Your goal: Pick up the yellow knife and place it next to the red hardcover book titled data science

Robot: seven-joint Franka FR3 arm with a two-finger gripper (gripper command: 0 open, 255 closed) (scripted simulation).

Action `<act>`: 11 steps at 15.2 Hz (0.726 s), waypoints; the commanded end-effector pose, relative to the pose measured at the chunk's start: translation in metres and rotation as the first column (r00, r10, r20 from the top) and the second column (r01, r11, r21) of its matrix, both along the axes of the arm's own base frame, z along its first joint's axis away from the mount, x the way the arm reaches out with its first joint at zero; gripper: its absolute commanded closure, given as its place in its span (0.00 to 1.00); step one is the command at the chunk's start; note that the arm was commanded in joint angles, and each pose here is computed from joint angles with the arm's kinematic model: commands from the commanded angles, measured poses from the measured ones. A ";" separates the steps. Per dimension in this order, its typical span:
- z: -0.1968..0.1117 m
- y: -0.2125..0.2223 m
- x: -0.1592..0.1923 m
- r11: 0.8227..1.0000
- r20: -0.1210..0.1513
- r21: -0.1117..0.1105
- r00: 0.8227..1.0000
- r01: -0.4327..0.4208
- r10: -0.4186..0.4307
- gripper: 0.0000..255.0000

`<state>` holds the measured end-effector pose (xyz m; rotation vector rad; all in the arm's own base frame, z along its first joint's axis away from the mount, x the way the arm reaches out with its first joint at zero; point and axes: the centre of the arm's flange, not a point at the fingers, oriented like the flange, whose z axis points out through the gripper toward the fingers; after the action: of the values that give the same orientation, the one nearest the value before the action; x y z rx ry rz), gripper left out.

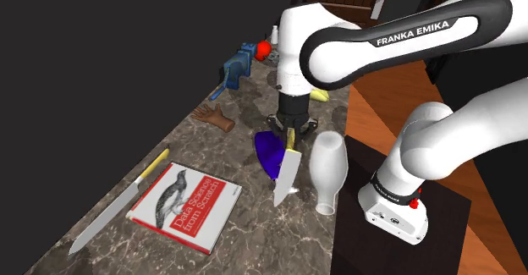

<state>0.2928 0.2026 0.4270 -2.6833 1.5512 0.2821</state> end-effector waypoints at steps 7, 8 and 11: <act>-0.027 0.014 -0.029 1.000 0.000 0.000 1.000 0.002 -0.002 1.00; -0.032 0.014 -0.029 1.000 0.000 0.000 1.000 0.002 -0.002 1.00; -0.048 0.014 -0.029 1.000 0.000 0.000 1.000 0.002 -0.002 1.00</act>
<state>0.2642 0.2161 0.3843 -2.6823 1.5541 0.2831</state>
